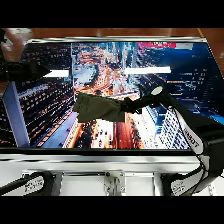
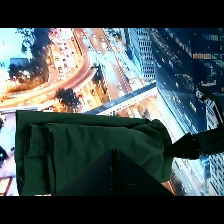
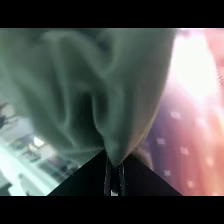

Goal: Fold the shirts.

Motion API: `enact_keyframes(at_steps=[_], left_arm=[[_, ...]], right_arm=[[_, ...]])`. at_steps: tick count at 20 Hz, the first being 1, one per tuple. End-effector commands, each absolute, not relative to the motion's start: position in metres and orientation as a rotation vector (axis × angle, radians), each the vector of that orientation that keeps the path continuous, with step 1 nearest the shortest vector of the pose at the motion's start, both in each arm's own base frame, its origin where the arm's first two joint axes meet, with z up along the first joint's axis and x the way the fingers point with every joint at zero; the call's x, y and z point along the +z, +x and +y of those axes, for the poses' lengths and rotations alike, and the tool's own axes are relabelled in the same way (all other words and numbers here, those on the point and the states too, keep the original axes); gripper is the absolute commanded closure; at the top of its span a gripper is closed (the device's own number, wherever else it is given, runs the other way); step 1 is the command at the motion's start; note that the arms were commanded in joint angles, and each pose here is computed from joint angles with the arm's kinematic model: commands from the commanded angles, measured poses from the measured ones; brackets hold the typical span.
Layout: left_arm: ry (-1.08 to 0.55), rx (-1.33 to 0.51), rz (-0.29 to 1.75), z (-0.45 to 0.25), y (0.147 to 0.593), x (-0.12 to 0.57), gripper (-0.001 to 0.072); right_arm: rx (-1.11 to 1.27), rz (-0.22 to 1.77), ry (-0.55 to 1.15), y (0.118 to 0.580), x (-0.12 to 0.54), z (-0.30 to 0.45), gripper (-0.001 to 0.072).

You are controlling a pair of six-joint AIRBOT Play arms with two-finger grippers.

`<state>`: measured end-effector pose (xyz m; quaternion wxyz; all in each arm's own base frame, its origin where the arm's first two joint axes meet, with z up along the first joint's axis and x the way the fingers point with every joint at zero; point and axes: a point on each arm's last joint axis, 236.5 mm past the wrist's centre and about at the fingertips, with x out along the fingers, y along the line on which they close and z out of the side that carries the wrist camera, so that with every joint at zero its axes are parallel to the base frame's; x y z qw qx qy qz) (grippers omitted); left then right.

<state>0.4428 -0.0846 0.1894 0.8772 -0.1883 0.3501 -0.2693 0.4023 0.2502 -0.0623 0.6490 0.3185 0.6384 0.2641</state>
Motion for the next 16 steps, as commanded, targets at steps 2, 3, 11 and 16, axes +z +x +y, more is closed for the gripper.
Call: enact_keyframes(at_steps=[2, 3, 11, 16], left_arm=[[-0.394, -0.562, 0.73, -0.085, 0.443, 0.19, 0.067], [-0.394, -0.562, 0.73, -0.085, 0.443, 0.19, 0.067], [-0.397, -0.584, 0.745, -0.097, 0.441, 0.187, 0.067], [-0.381, -0.626, 0.756, -0.117, 0.436, 0.187, 0.067]], right_arm=[[0.841, 1.239, 0.649, 0.421, 0.065, 0.23, 0.0648], [0.779, 1.198, 0.662, 0.432, 0.094, 0.209, 0.0648], [0.21, 1.116, 0.588, 0.446, 0.172, 0.008, 0.0649], [0.355, 0.824, 0.734, 0.47, 0.232, -0.026, 0.0649]])
